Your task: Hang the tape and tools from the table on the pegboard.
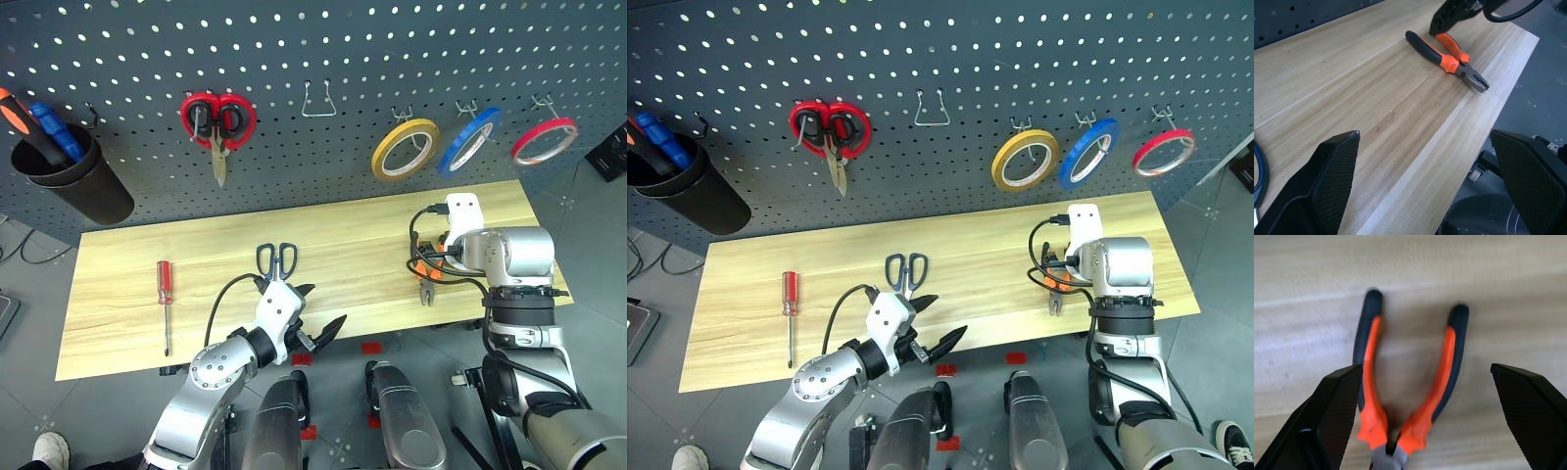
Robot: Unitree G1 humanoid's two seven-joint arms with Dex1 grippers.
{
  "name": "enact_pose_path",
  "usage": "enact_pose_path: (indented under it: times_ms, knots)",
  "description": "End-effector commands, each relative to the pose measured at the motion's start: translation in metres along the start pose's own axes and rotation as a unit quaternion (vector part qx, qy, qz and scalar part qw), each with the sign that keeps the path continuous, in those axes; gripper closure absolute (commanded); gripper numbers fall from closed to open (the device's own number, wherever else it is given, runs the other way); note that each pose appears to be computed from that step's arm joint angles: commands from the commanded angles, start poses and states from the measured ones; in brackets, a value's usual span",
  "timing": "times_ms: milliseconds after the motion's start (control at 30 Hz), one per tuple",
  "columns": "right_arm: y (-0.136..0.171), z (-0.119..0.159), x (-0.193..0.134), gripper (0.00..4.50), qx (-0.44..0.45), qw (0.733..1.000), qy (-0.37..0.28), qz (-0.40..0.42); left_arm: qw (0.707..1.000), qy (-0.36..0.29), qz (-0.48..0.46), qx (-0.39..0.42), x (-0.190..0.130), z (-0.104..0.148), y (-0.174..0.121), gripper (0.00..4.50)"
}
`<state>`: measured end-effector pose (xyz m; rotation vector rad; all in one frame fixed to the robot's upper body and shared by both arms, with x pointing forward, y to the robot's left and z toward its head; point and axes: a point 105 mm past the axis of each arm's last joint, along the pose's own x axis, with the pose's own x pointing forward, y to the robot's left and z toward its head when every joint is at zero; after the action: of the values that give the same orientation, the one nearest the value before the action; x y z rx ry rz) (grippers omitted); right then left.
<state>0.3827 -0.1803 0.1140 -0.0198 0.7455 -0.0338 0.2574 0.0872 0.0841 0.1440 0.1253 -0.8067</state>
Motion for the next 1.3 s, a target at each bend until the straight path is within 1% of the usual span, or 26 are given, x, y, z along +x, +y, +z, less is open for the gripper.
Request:
enact_pose_path:
  times_ms: [33, 133, 333, 600, 900, 1133, 1300]
  knots:
    - [0.000, 0.002, -0.012, 0.01, 0.024, 1.000, 0.000, -0.003, 1.000, -0.012, -0.006, 0.000, -0.002, 0.004, -0.002, 0.00]
    - [0.009, -0.001, -0.017, 0.01, 0.036, 0.999, 0.008, 0.009, 1.000, -0.010, -0.003, -0.001, -0.004, 0.003, -0.001, 0.00]
    - [0.016, -0.006, -0.017, 0.01, 0.033, 0.999, 0.009, 0.015, 1.000, -0.010, 0.001, -0.002, -0.004, 0.003, 0.000, 0.00]
    - [0.016, -0.021, -0.005, 0.01, -0.007, 1.000, 0.023, 0.009, 1.000, -0.008, 0.007, -0.002, -0.007, 0.002, 0.001, 0.00]
    - [0.019, -0.020, 0.008, 0.01, -0.005, 1.000, 0.022, 0.008, 1.000, -0.005, 0.010, -0.003, -0.010, 0.002, 0.000, 0.00]
    - [0.015, -0.023, 0.022, 0.01, -0.008, 1.000, 0.027, -0.001, 1.000, -0.005, 0.011, -0.003, -0.010, 0.002, 0.000, 0.00]
    - [0.015, -0.015, 0.030, 0.01, -0.017, 1.000, 0.013, 0.000, 1.000, -0.005, 0.010, -0.004, -0.010, 0.002, -0.001, 0.00]
